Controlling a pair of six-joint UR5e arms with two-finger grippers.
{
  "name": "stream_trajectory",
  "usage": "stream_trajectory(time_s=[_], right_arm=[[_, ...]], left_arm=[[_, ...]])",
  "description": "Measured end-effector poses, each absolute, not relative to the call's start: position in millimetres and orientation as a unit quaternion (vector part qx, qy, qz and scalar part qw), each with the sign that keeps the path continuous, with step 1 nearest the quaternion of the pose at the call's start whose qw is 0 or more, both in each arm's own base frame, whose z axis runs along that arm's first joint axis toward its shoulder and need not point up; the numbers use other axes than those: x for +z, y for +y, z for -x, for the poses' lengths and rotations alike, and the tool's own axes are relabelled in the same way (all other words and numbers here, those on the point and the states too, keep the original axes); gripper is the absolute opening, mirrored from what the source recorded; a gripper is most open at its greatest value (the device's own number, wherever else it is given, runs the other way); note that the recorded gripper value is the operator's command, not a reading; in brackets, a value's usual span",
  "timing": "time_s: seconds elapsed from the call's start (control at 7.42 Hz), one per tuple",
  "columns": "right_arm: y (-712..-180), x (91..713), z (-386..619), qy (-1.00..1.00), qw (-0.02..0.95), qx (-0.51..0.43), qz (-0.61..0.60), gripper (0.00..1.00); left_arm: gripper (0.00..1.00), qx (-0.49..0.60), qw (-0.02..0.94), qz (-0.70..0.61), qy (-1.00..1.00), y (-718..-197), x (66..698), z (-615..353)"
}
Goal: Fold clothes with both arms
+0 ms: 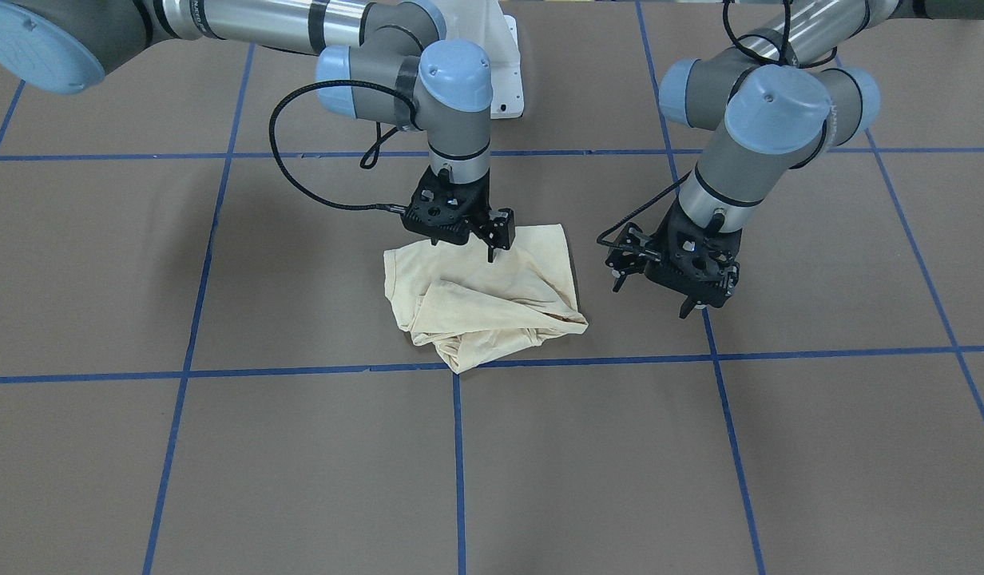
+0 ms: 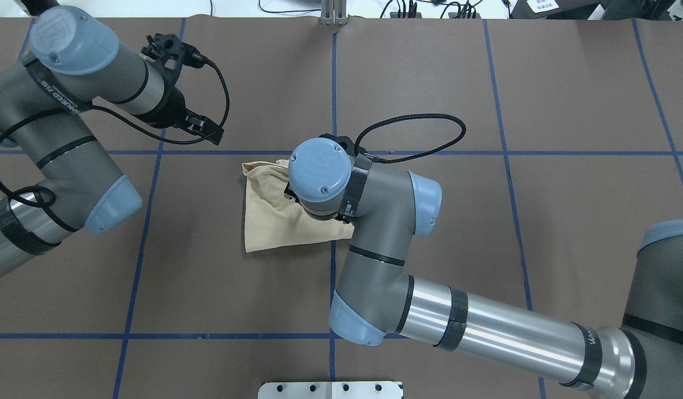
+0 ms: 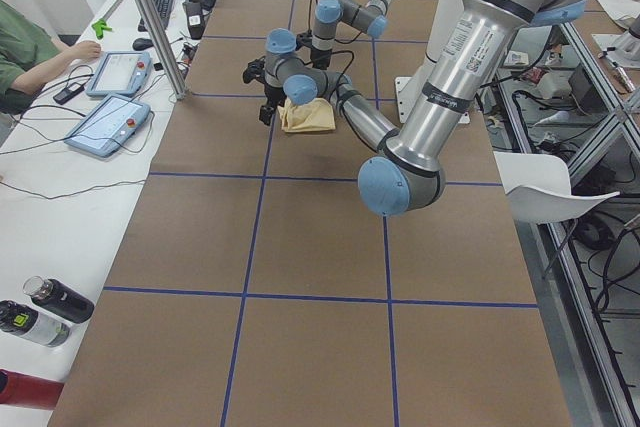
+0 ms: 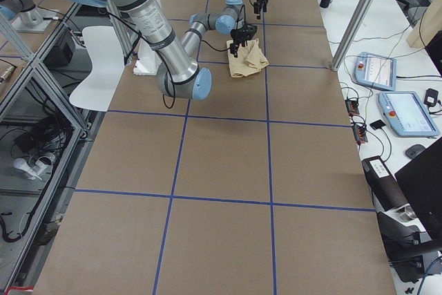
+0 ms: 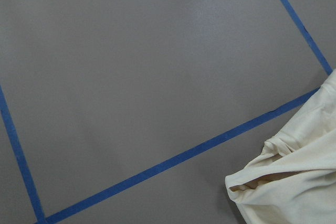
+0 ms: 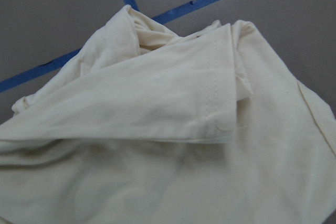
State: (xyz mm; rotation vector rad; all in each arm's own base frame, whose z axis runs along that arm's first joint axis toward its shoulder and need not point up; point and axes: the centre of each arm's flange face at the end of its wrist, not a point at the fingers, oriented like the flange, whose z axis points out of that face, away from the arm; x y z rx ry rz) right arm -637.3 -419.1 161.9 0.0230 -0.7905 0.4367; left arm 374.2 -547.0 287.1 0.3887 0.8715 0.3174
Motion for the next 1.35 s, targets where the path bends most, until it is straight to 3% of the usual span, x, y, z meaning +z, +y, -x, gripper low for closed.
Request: stream_trajectory(time_s=[0.81,1.35], right_arm=[[-460.5,184.9,659.6,-0.35,0.915,0.178,-0.089,1.0],[-561.5,208.4,622.9,-0.369,0.9,0.169,-0.156,1.0]], left_arm=[[1.0,0.151,0.876,-0.186,0.419,-546.4,286.2,-374.0],[1.0,0.151,0.874,-0.19,0.422,-543.9,281.2,-371.7]])
